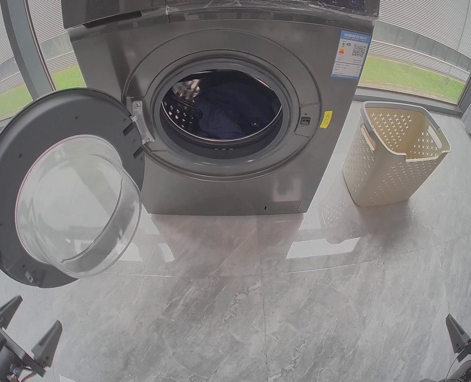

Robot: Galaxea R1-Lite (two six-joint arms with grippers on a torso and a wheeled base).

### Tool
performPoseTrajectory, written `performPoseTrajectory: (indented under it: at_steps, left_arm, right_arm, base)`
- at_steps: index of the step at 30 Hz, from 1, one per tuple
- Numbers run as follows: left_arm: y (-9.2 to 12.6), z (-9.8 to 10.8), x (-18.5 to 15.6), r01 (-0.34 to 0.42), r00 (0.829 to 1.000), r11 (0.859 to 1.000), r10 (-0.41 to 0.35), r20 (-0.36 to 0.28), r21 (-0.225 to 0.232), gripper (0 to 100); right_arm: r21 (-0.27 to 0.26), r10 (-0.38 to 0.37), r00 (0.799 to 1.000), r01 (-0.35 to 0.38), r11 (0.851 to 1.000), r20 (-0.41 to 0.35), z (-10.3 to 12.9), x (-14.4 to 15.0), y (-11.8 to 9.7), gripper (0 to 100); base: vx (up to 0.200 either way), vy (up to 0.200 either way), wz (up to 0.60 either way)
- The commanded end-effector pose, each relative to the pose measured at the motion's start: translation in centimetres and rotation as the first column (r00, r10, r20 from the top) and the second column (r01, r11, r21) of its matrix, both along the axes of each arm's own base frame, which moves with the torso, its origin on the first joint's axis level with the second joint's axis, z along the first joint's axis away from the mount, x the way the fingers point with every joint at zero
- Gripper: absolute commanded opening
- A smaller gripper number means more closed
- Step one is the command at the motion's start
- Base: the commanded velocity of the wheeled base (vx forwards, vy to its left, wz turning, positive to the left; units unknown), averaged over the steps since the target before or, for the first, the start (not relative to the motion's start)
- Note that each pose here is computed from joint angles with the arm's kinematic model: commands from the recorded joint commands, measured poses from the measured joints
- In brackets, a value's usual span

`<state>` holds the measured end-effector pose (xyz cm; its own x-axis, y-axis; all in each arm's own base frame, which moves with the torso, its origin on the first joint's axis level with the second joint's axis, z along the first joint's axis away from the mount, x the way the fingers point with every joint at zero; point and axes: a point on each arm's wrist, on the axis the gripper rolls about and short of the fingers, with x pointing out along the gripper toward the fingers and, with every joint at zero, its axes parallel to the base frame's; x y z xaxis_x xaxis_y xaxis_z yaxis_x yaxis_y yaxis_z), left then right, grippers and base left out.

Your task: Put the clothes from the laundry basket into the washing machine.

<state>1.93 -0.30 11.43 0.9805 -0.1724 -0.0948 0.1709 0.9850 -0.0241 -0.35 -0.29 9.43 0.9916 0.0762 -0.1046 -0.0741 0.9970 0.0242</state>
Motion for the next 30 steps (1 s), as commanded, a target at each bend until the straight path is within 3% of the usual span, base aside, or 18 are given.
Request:
performPoseTrajectory:
  at_steps: [1, 3, 6, 8, 10, 13, 17, 22, 30]
  left_arm:
    - [0.40, -3.11, -3.55, -0.039, 0.998, 0.999, 0.040, 0.045, -0.035, 100]
    - [0.38, -3.01, -3.48, -0.061, 0.996, 0.997, 0.065, 0.063, -0.056, 100]
    - [0.11, -3.07, -4.04, -0.147, 0.979, 0.986, 0.157, 0.131, -0.083, 100]
    - [0.17, -3.05, -3.94, -0.127, 0.983, 0.989, 0.136, 0.119, -0.080, 100]
    - [0.26, -3.15, -4.16, -0.151, 0.977, 0.985, 0.162, 0.142, -0.083, 100]
    - [0.51, -3.40, -4.24, -0.259, 0.956, 0.965, 0.263, 0.132, -0.048, 100]
    - [0.32, -3.91, -4.21, -0.179, 0.980, 0.984, 0.179, 0.090, -0.018, 100]
    - [0.31, -3.91, -4.21, -0.171, 0.981, 0.985, 0.169, 0.095, 0.013, 100]
    - [0.32, -3.91, -4.21, -0.175, 0.980, 0.984, 0.175, 0.092, -0.007, 100]
  right_arm:
    - [-0.005, 0.053, 0.998, -0.053, 0.999, 0.044, -1.46, -1.24, 0.09, 100]
    - [0.008, 0.027, 0.999, -0.027, 1.000, 0.017, -1.73, -1.25, 0.05, 100]
    - [-0.006, -0.130, 0.990, 0.131, 0.991, 0.044, -1.83, -1.51, 0.33, 100]
    - [-0.015, -0.094, 0.994, 0.095, 0.995, 0.063, -1.87, -1.65, 0.31, 100]
    - [-0.015, -0.045, 0.994, 0.047, 0.999, 0.098, -1.89, -1.92, 0.30, 100]
    - [-0.012, -0.036, 0.994, 0.038, 0.999, 0.103, -1.89, -1.94, 0.32, 100]
    - [-0.037, -0.028, 0.995, 0.031, 0.999, 0.097, -1.89, -1.95, 0.35, 100]
    - [-0.030, -0.027, 0.995, 0.030, 0.999, 0.100, -1.91, -1.95, 0.35, 100]
    - [-0.029, -0.027, 0.994, 0.030, 0.999, 0.104, -1.91, -1.93, 0.35, 100]
  base:
    - [0.000, 0.000, 0.00]
    - [0.000, 0.000, 0.00]
    - [0.000, 0.000, 0.00]
    - [0.000, 0.000, 0.00]
    - [0.000, 0.000, 0.00]
    - [0.000, 0.000, 0.00]
    - [0.000, 0.000, 0.00]
    - [0.000, 0.000, 0.00]
    - [0.000, 0.175, 0.00]
